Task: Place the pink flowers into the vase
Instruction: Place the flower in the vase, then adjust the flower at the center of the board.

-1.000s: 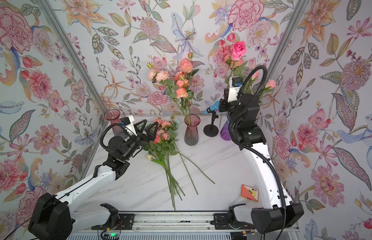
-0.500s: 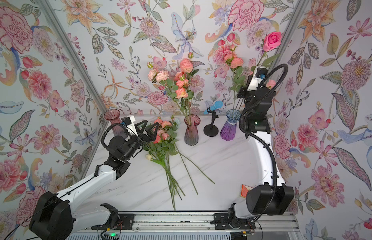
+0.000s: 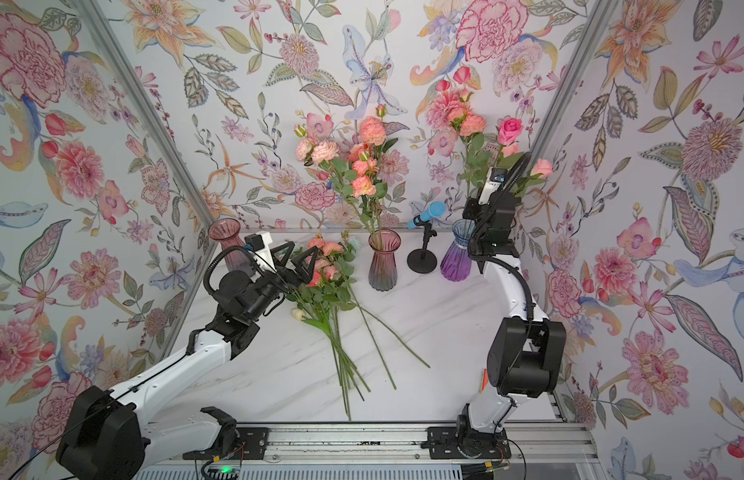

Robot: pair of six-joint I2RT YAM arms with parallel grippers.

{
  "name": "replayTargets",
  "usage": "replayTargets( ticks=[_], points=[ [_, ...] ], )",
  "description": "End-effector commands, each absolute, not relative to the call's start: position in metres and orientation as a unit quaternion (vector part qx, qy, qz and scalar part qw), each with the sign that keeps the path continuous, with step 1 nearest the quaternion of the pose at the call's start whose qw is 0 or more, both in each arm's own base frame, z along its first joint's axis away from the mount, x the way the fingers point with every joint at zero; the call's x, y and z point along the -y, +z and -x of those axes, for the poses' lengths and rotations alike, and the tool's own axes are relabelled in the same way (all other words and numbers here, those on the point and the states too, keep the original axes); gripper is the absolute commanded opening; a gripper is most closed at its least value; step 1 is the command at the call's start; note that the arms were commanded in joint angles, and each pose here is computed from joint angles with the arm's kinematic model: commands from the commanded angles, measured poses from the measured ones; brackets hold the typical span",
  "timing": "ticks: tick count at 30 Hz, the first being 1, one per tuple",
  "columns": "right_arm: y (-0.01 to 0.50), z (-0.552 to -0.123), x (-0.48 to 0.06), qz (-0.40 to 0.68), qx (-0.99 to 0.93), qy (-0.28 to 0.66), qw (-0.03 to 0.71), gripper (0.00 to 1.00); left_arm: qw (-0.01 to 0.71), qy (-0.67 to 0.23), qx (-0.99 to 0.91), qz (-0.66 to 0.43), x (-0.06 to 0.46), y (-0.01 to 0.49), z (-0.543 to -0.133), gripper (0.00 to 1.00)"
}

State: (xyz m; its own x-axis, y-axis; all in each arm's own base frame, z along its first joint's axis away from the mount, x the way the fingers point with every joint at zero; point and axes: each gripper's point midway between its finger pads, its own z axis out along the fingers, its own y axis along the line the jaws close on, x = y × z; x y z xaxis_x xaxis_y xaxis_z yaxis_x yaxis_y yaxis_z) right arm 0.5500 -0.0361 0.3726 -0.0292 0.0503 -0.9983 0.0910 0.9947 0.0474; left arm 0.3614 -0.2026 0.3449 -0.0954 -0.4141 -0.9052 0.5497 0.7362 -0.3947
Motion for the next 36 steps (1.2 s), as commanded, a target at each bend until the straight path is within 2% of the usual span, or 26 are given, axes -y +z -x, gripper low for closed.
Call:
replayTargets(
  ticks=[1,4,6,14,16,23,31,36],
  points=[
    [0.358,-0.553,0.038,-0.066,-0.730,-0.009,0.680,0.15,0.684,-0.357,-0.632,-0.063,0.204,0.363,-0.358,1.00],
    [0.349,-0.550,0.040,-0.076,-0.738,-0.009,0.671,0.31,0.682,-0.357,-0.635,-0.063,0.204,0.360,-0.358,1.00],
    [0.350,-0.547,0.038,-0.078,-0.739,-0.006,0.669,0.34,0.683,-0.356,-0.635,-0.062,0.202,0.361,-0.357,1.00],
    [0.370,-0.529,0.033,-0.084,-0.730,-0.005,0.679,0.64,0.687,-0.344,-0.637,-0.062,0.197,0.360,-0.353,1.00],
    [0.375,-0.525,0.028,-0.081,-0.728,-0.003,0.681,0.76,0.688,-0.343,-0.636,-0.062,0.196,0.361,-0.352,1.00],
    [0.383,-0.520,0.019,-0.071,-0.725,-0.006,0.685,1.00,0.694,-0.331,-0.636,-0.065,0.192,0.364,-0.350,1.00],
    [0.400,-0.506,0.005,-0.064,-0.718,-0.001,0.694,0.99,0.702,-0.312,-0.636,-0.068,0.185,0.366,-0.347,1.00],
    [0.412,-0.482,-0.031,-0.022,-0.717,0.004,0.696,1.00,0.704,-0.304,-0.638,-0.067,0.182,0.365,-0.348,1.00]
  ],
)
